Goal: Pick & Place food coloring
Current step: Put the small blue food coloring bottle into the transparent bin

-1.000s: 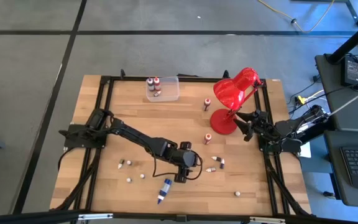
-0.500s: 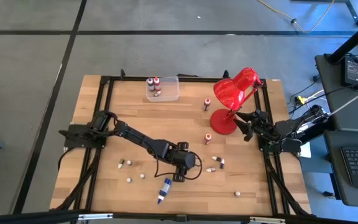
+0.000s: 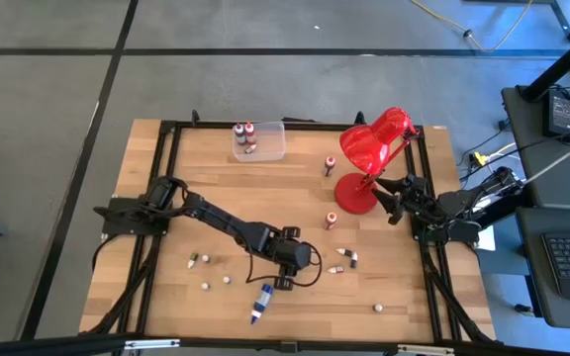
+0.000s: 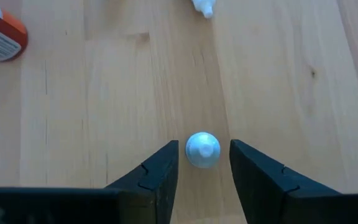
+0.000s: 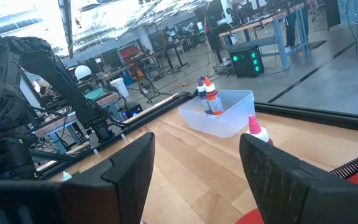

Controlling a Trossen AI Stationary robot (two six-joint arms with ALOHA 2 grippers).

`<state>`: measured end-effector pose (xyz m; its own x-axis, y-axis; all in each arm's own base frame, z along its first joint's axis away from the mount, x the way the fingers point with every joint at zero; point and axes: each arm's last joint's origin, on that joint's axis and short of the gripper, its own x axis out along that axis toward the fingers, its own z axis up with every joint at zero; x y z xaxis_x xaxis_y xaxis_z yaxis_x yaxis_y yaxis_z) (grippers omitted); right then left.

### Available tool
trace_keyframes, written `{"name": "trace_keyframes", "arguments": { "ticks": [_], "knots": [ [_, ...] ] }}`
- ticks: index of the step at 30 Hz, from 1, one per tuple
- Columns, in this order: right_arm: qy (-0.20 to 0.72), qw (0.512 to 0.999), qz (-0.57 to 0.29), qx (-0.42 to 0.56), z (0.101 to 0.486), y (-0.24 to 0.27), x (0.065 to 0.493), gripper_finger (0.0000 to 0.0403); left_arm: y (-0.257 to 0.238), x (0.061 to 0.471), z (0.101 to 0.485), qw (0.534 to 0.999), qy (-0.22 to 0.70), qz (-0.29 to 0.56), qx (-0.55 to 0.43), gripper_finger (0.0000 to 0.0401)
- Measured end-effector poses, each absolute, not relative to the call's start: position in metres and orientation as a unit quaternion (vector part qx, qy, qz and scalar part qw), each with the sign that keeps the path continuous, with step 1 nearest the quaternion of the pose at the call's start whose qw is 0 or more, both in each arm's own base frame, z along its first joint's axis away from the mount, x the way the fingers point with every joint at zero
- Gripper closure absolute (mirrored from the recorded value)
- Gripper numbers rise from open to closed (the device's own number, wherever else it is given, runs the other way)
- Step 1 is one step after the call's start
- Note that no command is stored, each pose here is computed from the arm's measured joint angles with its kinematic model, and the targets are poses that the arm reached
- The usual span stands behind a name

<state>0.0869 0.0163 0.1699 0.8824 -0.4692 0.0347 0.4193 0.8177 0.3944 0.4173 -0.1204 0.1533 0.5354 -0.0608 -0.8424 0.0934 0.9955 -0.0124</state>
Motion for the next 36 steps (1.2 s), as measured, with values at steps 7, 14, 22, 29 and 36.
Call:
{"name": "trace_keyframes", "arguments": {
  "ticks": [7,14,22,29,36],
  "knots": [
    [-0.065,0.951,-0.233,0.191,0.170,0.016,0.087,0.0166,-0.120,0.417,0.153,0.876,0.480,-0.043,0.017,0.0290],
    [-0.065,0.951,-0.234,0.191,0.170,0.016,0.087,0.0166,-0.120,0.417,0.153,0.876,0.480,-0.043,0.018,0.0315],
    [-0.065,0.951,-0.234,0.191,0.170,0.016,0.087,0.0166,-0.120,0.417,0.153,0.876,0.480,-0.042,0.015,0.0328],
    [-0.065,0.951,-0.234,0.191,0.170,0.016,0.087,0.0166,-0.104,0.409,0.181,0.860,0.508,0.019,-0.051,0.0329],
    [-0.065,0.951,-0.234,0.191,0.170,0.016,0.087,0.0166,-0.048,0.381,0.242,0.842,0.515,0.157,-0.028,0.0330]
  ]
}}
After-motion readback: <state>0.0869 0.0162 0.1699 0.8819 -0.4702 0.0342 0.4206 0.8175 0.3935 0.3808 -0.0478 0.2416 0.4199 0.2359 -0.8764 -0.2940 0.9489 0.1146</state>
